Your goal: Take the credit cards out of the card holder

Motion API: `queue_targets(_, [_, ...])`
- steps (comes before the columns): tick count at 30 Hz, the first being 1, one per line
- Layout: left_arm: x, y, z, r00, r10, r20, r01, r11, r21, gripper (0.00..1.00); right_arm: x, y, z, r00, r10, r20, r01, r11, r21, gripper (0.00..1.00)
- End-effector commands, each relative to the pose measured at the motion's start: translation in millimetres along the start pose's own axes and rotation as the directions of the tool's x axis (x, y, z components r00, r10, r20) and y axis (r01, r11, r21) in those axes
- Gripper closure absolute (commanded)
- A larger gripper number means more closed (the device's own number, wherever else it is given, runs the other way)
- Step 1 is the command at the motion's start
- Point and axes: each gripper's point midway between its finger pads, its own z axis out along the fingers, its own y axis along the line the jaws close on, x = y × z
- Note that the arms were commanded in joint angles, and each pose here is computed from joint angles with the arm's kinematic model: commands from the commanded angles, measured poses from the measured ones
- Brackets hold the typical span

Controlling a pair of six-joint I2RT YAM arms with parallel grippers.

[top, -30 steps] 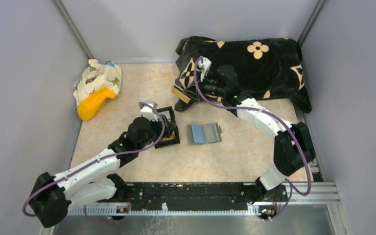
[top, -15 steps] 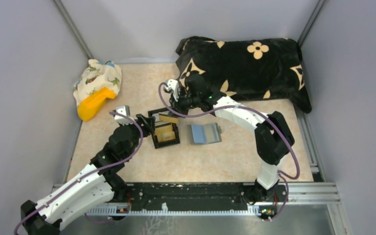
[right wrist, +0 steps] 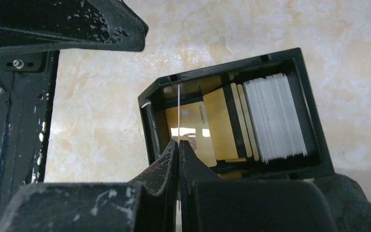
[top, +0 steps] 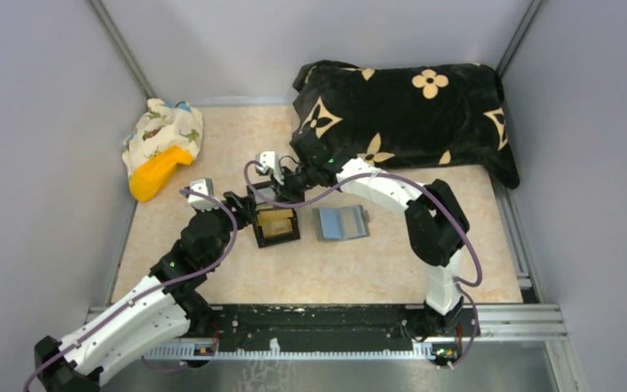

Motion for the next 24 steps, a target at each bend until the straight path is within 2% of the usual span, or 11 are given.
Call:
queue_targets(1, [2.7, 4.9, 0.2, 1.0, 0.022, 0.002, -0.021, 1.0, -0.017, 0.33, -18.6, 6.5, 13.2, 0.995, -0.101, 0.017, 0.101, 0.994, -0.031, 1.0])
queue_targets(11, [1.8, 7.7, -1.4, 0.999, 0.037, 0.006, -0.037, 0.999, -0.021, 0.33, -16.0, -2.0, 31.1, 0.993, -0.12, 0.002, 0.12, 0.992, -0.037, 1.0])
queue_targets(24, [1.6, 6.7, -1.7, 0.999, 0.049, 0.003, -0.048, 0.999, -0.014, 0.33, 10.6, -16.1, 56.5, 0.994, -0.09, -0.061, 0.088, 0.996, -0.034, 1.0])
